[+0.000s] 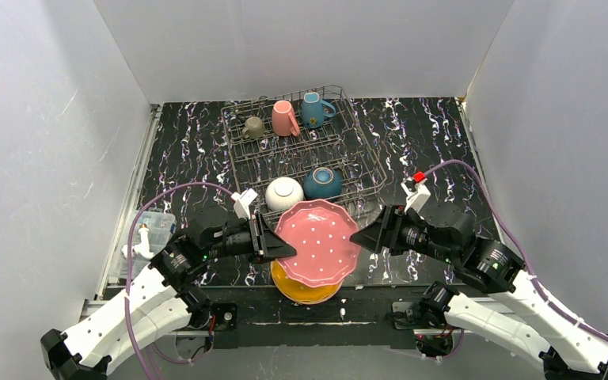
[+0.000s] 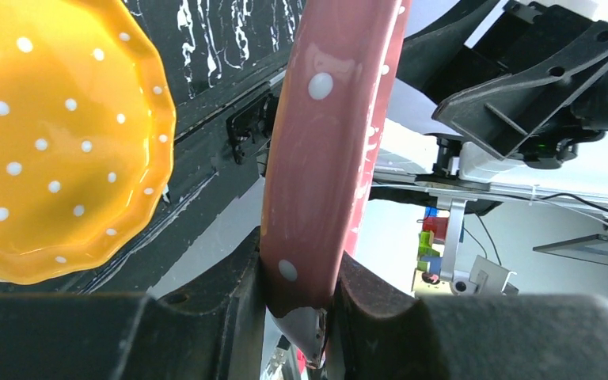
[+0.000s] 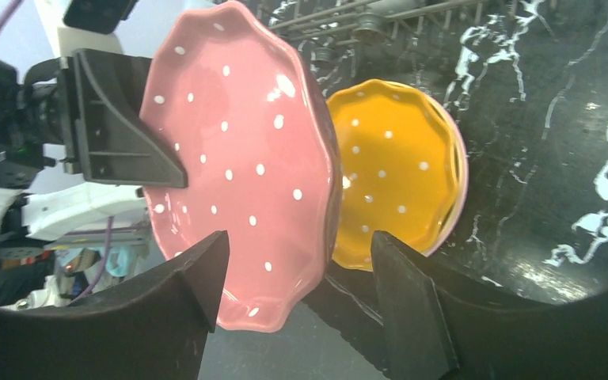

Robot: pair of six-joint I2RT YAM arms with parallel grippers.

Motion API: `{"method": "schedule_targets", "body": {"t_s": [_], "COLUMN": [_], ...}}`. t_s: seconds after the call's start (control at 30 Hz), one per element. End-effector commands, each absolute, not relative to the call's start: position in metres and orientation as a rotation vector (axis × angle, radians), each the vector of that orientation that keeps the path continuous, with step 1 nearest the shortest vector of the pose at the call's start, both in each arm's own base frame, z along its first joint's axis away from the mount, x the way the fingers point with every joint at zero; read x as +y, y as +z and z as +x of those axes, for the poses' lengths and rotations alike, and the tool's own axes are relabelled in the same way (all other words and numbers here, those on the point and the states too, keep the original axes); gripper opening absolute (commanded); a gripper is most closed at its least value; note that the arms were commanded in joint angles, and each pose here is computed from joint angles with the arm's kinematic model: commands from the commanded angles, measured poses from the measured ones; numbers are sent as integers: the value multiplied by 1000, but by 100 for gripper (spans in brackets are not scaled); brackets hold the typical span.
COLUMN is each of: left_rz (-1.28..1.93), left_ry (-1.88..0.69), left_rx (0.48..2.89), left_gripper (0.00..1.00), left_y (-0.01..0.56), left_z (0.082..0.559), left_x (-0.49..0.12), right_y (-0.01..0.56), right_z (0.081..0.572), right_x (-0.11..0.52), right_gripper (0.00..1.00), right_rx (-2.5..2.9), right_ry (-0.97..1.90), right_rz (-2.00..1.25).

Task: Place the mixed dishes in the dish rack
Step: Pick up the plate from the corner of the board.

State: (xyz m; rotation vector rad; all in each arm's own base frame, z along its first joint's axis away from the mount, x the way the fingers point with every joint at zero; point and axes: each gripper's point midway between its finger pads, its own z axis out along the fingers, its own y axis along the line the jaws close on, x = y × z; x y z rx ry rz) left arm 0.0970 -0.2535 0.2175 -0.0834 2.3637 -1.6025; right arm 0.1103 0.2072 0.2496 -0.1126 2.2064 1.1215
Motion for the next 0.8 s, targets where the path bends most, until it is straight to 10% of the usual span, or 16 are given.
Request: {"method": "schedule_targets", "body": {"t_s": [0.0,0.77], "left_rz": [43,61], "left_ry": [-1797,-1916], "left_rx": [2098,1989], "left_gripper": [0,0], "left_y": [294,315], "left_z": [90,79], "left_x": [-258,-254], "right_y": [273,300], "right_z": [102,95], "right_x": [219,250], "right_gripper": [75,68], "right_rx": [2109,1935], "right_ry": [1300,1627], "right_rz": [-107,-93]}}
